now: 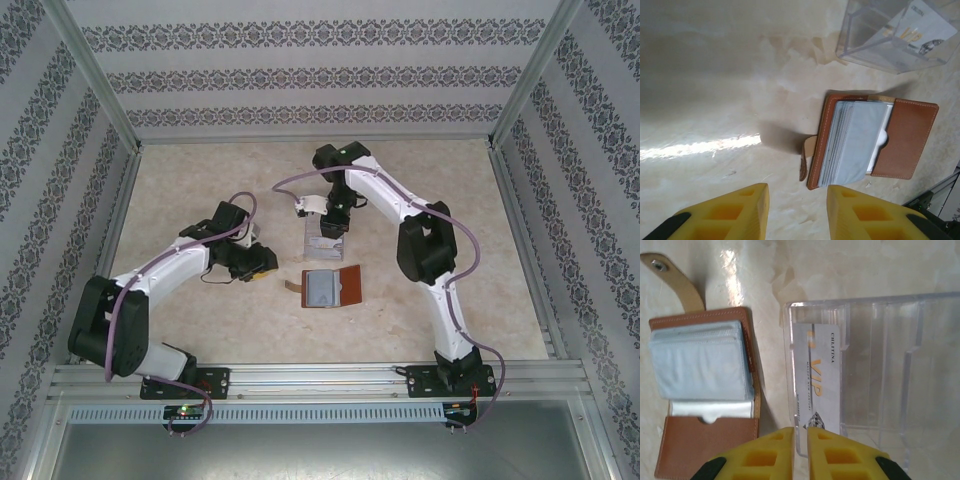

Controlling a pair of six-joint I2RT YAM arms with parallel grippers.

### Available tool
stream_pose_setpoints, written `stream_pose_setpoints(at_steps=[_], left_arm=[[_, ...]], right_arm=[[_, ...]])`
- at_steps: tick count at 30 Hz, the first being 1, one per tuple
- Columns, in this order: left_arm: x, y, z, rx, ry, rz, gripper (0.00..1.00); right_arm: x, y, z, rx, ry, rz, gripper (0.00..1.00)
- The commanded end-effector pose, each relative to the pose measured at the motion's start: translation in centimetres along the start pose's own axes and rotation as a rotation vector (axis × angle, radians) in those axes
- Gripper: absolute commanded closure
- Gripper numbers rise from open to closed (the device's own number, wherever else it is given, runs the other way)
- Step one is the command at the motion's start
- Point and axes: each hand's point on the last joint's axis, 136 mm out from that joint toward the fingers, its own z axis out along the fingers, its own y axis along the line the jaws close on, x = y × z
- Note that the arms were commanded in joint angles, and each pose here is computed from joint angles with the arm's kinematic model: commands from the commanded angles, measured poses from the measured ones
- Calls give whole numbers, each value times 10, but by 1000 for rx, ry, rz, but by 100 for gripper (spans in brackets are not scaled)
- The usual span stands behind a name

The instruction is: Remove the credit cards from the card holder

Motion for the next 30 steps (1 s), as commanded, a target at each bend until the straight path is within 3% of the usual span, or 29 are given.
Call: stream_pose_setpoints(at_steps=[1, 19, 30], left_arm=[[-6, -24, 4, 50, -3, 46, 65], [19, -56, 52, 37, 110, 162, 71], [25, -49, 75, -6, 170, 191, 81]], right_arm=[[-24, -2, -9, 71, -119, 70, 84], [2, 9, -7, 223, -415, 856, 85], [14, 46, -4, 82, -509, 1183, 89]])
